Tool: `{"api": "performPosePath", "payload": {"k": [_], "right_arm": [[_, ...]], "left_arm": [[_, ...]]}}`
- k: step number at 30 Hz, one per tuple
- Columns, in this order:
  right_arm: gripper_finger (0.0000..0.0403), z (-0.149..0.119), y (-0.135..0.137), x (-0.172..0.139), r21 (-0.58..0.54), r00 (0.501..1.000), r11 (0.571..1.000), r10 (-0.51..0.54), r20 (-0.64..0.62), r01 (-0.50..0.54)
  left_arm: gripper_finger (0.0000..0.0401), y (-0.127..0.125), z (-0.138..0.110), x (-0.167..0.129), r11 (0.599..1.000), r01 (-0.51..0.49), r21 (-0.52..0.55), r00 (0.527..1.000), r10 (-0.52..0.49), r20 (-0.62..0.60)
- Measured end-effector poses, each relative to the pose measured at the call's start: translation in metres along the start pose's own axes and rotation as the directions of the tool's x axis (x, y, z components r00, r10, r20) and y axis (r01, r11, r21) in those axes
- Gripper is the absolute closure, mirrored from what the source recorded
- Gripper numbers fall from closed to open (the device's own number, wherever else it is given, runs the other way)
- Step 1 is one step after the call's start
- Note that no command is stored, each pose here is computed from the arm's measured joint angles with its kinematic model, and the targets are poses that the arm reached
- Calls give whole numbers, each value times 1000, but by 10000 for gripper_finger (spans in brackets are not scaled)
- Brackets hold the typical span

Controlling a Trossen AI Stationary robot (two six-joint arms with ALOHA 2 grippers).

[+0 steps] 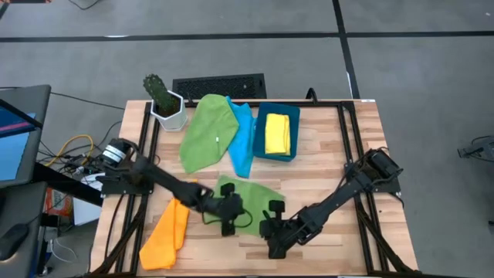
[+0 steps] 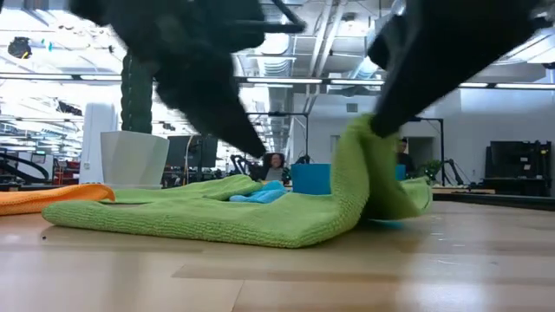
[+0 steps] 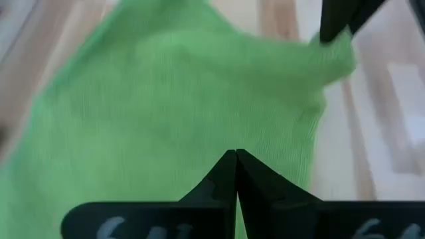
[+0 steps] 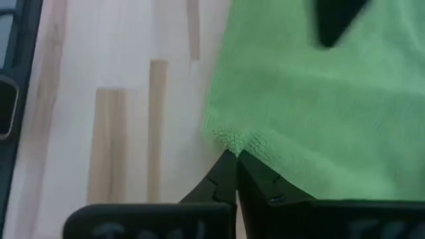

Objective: Fold microfiber towels
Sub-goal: Fold the right green towel

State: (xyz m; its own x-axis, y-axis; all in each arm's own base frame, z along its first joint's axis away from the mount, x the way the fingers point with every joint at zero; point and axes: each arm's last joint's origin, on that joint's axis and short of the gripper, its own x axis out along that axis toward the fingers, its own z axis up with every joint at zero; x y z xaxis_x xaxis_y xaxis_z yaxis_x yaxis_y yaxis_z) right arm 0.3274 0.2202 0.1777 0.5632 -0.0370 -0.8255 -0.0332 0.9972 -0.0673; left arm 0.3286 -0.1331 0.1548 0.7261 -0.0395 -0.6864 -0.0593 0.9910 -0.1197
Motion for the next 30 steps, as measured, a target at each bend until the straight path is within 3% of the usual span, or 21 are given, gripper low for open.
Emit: {"api": "performPosePath", "payload": {"k": [4,15,30], "right_arm": [[380,10,-11,5,-35,999,999,19,26,-18],[380,30,-35,15,-93,987,985,150,57,-144],[379,29,-29,38,-134,974,970,214,75,-203]], "left_arm": [[401,-9,-23,2,998,-27,-49,998,29,50],[401,-8,-45,21,996,-51,-67,998,49,-26],[401,-7,-46,25,997,-68,-40,998,67,-14]]}}
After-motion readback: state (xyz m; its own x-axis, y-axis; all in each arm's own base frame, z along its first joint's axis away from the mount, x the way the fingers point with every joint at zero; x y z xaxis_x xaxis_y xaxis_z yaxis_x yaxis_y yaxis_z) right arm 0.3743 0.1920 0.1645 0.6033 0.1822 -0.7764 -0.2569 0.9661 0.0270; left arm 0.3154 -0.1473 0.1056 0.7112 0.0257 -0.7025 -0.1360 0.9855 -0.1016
